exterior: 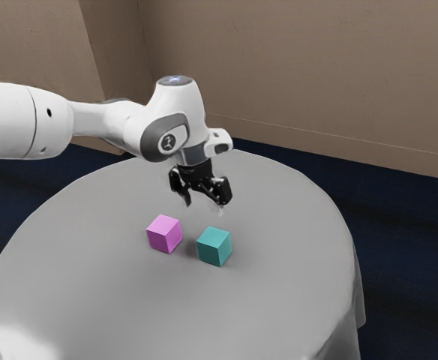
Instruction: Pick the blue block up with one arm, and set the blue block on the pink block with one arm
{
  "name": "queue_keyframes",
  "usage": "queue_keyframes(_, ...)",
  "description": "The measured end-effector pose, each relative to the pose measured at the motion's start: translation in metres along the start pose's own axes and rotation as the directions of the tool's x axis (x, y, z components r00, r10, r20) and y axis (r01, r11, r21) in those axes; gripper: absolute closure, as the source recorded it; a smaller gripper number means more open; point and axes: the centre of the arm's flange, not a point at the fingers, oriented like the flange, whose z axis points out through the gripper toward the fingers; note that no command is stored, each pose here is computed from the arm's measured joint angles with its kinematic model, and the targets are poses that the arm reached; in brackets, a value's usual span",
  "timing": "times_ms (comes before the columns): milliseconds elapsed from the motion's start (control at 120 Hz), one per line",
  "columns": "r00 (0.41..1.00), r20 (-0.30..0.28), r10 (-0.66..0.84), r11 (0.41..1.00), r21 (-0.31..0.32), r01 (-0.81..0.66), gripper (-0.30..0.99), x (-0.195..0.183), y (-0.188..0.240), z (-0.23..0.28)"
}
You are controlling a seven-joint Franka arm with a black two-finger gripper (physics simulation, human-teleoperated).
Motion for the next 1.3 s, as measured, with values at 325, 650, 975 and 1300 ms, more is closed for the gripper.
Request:
queue_keyframes(325, 0.998, -0.038, -0.050, 0.999, -0.013, 0.049, 0.00, -0.006, 0.005, 0.058)
queue_keyframes(650, 0.996, -0.048, -0.072, 0.997, -0.007, 0.071, 0.00, -0.011, 0.007, 0.069)
queue_keyframes(975, 0.997, -0.026, -0.070, 0.998, 0.004, 0.070, 0.06, -0.010, 0.002, 0.096)
queue_keyframes(1300, 0.999, -0.038, -0.031, 0.999, 0.037, 0.032, 0.24, -0.010, 0.003, 0.100)
